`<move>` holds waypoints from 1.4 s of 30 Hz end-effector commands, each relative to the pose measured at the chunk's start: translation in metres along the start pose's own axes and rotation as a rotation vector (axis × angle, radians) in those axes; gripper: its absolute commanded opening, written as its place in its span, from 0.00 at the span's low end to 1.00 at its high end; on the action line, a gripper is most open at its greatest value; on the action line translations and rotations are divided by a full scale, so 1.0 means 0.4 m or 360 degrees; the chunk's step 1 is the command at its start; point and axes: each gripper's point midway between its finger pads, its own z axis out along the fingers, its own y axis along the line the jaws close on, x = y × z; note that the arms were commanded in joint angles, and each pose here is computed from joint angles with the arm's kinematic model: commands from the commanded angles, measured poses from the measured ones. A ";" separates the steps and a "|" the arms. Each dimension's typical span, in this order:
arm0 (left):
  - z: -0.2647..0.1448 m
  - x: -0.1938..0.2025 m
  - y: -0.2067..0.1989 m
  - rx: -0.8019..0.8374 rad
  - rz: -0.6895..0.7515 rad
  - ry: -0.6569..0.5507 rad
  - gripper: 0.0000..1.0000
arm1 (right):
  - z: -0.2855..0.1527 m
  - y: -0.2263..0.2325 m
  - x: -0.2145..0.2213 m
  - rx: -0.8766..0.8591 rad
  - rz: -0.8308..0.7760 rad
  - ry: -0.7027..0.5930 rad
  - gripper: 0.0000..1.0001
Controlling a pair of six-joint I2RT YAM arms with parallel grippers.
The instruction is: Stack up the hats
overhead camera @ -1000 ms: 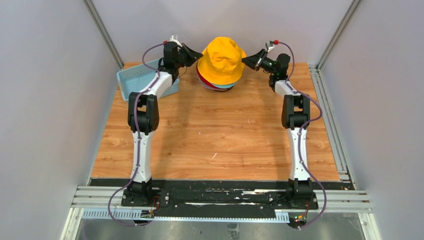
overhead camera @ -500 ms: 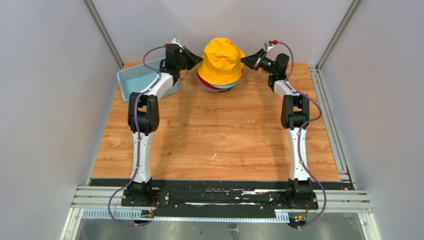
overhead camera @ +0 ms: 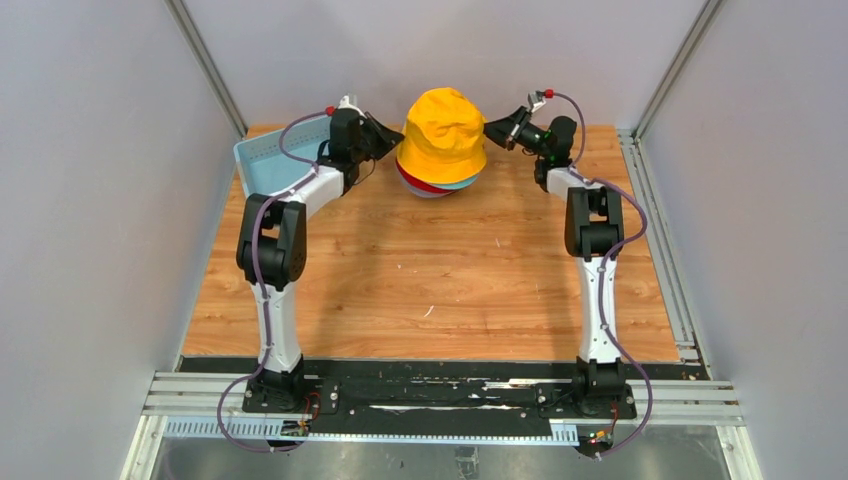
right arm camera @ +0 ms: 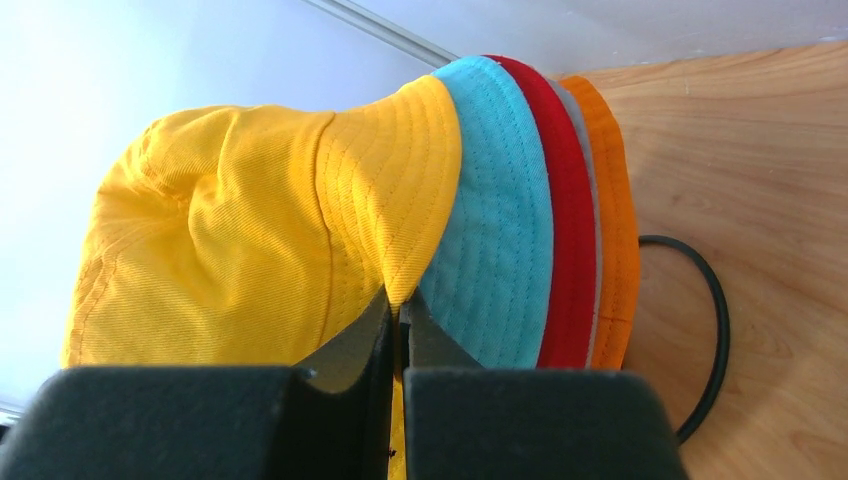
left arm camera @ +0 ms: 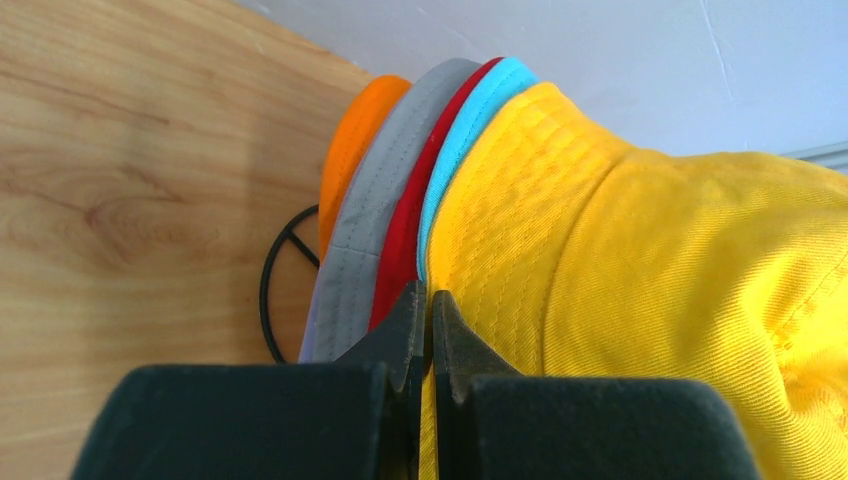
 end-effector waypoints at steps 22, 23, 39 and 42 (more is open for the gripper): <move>-0.244 0.415 0.133 -0.0356 0.0038 0.0475 0.00 | -0.054 -0.007 0.112 0.0083 0.0059 0.0212 0.00; -0.245 0.422 0.139 -0.0365 0.0035 0.0485 0.00 | -0.055 -0.014 0.115 0.0093 0.0064 0.0216 0.01; -0.303 0.527 0.217 -0.0491 -0.0005 0.0620 0.00 | -0.051 -0.068 0.120 0.0149 0.0097 0.0224 0.01; -0.310 0.547 0.230 -0.0510 -0.0016 0.0651 0.00 | -0.052 -0.075 0.123 0.0155 0.0100 0.0229 0.00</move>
